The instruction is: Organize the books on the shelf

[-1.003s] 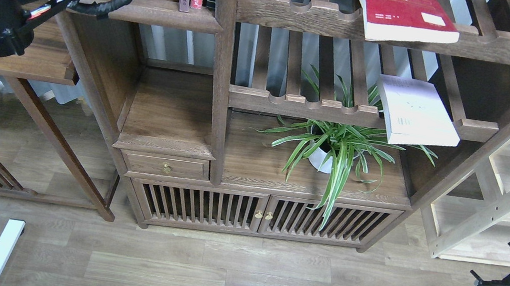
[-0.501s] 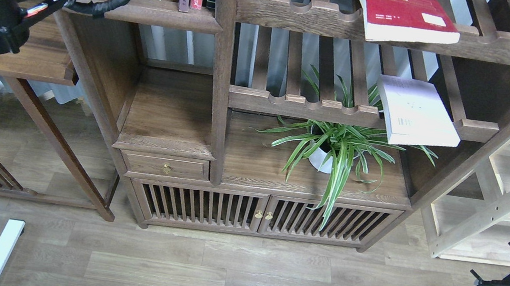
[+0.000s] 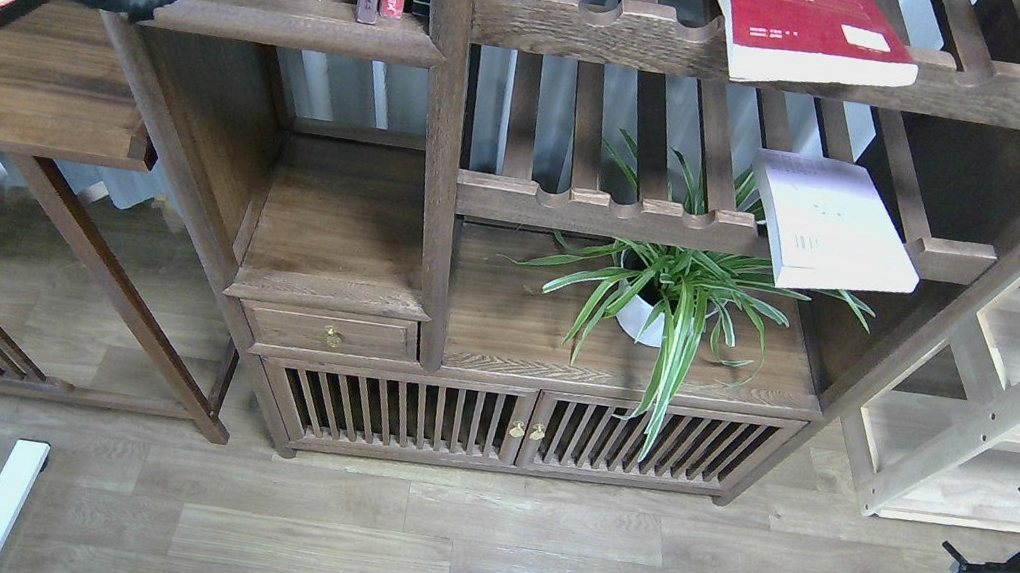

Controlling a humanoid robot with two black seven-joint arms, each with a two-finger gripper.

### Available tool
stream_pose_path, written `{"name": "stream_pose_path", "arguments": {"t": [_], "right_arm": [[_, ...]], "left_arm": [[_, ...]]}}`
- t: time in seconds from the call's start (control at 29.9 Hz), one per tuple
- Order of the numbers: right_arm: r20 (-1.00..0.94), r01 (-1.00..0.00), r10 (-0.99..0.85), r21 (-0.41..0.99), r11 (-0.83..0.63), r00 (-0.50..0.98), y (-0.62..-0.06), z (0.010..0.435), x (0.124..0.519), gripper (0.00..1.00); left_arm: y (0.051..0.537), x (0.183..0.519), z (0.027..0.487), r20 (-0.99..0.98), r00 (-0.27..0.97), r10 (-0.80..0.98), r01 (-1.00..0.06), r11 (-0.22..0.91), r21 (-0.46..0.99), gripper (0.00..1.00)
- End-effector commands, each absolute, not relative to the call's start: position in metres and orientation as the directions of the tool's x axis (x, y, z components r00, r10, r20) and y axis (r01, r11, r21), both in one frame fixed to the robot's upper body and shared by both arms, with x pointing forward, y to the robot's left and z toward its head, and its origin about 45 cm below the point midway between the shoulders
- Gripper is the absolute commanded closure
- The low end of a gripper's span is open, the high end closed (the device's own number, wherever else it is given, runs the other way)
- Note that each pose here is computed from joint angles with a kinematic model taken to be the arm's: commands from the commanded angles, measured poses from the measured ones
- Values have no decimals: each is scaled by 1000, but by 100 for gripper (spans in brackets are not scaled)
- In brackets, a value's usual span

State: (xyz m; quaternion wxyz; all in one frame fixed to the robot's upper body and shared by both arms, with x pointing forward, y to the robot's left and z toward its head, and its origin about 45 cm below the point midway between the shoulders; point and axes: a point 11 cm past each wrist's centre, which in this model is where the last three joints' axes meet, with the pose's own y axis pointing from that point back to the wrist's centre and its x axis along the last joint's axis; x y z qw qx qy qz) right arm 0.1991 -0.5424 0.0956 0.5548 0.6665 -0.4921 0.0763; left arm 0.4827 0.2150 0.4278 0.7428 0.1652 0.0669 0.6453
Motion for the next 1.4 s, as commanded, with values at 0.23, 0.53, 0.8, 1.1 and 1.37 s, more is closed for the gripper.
{"name": "stream_pose_path", "arguments": {"t": [0.23, 0.53, 0.8, 1.1, 1.37], "right_arm": [[646, -739, -572, 667, 100, 506, -542, 95, 198, 0], [647, -736, -568, 669, 104, 508, -544, 95, 196, 0], [701, -792, -553, 600, 114, 451, -545, 118, 211, 0], [803, -917, -511, 393, 68, 307, -536, 192, 272, 0], [898, -962, -344, 259, -90, 274, -512, 263, 314, 0]], "left_arm": [[248, 429, 385, 181, 308, 934, -870, 199, 452, 16], [295, 379, 327, 119, 477, 871, -738, 323, 592, 16], [328, 346, 273, 157, 557, 816, -679, 338, 652, 16], [340, 339, 261, 175, 531, 829, -711, 324, 624, 16], [346, 341, 260, 198, 487, 850, -736, 278, 617, 16]]}}
